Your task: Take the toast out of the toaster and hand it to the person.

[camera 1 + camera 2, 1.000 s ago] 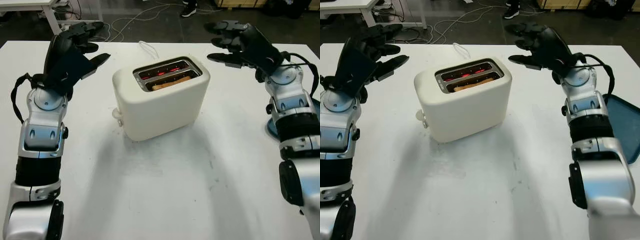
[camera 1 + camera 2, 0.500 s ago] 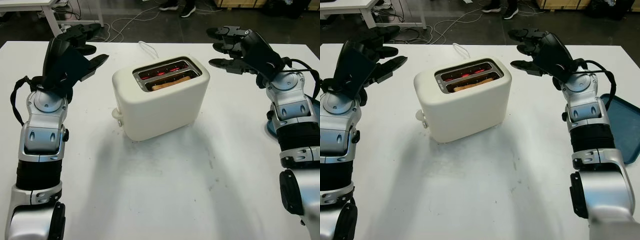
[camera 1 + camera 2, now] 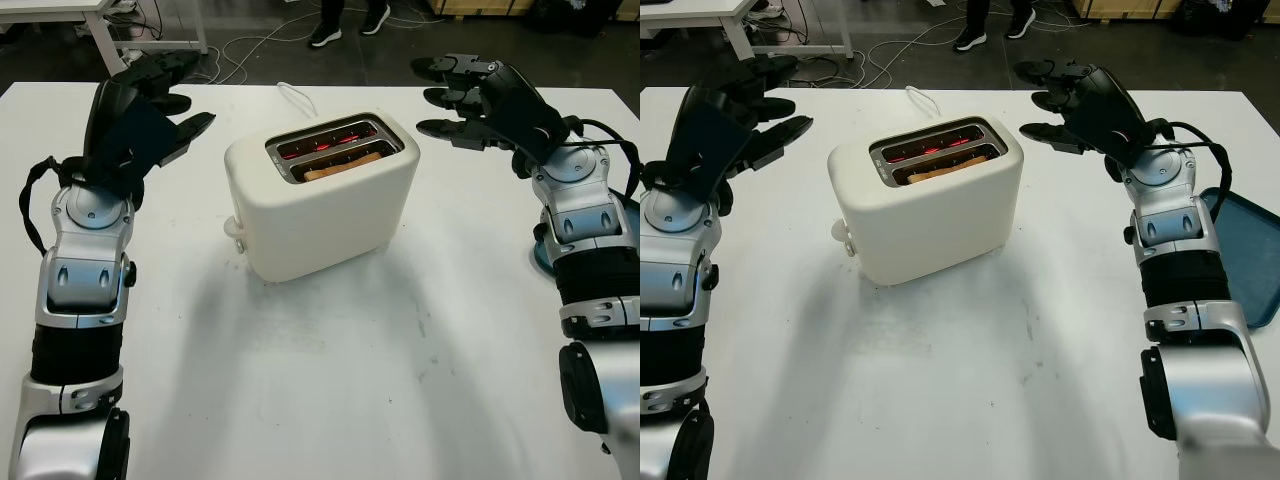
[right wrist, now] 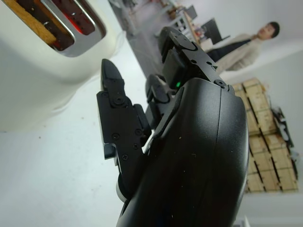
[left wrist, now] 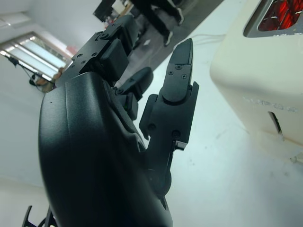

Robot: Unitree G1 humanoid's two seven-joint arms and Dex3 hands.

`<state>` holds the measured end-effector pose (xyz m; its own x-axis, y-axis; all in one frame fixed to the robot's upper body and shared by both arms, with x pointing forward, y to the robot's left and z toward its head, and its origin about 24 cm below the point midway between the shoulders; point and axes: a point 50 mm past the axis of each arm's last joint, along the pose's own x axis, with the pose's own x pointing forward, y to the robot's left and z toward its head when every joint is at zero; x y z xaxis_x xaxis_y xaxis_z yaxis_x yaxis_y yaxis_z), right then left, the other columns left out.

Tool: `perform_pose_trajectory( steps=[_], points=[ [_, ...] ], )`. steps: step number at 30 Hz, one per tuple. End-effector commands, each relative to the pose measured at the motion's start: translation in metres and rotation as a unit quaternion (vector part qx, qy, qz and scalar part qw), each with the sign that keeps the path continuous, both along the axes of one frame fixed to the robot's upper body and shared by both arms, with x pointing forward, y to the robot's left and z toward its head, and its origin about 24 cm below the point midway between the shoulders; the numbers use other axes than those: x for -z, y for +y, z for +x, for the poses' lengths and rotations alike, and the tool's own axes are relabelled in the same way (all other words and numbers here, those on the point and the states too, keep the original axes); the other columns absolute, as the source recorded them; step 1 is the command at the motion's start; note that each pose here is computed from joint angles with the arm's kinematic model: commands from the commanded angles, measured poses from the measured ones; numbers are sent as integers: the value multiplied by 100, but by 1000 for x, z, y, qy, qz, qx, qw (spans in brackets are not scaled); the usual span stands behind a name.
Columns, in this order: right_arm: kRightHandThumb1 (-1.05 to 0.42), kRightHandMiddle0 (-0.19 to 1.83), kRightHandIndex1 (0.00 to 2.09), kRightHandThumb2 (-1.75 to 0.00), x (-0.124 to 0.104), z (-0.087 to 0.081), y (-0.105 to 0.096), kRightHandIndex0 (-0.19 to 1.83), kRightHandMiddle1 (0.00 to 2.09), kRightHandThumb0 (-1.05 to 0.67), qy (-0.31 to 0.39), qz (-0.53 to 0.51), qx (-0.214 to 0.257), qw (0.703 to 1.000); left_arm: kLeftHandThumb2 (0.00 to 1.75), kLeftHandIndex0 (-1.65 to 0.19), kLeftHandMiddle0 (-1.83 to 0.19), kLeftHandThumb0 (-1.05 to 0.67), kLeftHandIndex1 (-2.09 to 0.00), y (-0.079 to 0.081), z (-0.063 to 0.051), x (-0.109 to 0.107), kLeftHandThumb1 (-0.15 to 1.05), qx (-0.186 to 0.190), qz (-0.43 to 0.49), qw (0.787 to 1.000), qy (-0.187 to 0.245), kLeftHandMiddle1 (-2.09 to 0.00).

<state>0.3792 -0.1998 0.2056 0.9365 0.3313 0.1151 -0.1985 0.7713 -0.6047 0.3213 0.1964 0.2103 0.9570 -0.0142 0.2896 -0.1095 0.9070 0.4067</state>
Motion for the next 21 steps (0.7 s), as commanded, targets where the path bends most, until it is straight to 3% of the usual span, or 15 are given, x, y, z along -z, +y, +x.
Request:
perform_pose_trajectory(
  steps=[1,21],
  points=[
    [-92,50,4,-6,1,-1,1,51,1,-15,1,6,-2,1000,16,-57,-33,-29,-7,-1,-2,0,92,-4,8,1000,0,-72],
    [-92,49,4,-9,1,-3,3,51,0,-12,11,8,-1,1000,17,-55,-30,-27,-5,2,-3,0,92,-8,10,1000,6,-72]
  ],
)
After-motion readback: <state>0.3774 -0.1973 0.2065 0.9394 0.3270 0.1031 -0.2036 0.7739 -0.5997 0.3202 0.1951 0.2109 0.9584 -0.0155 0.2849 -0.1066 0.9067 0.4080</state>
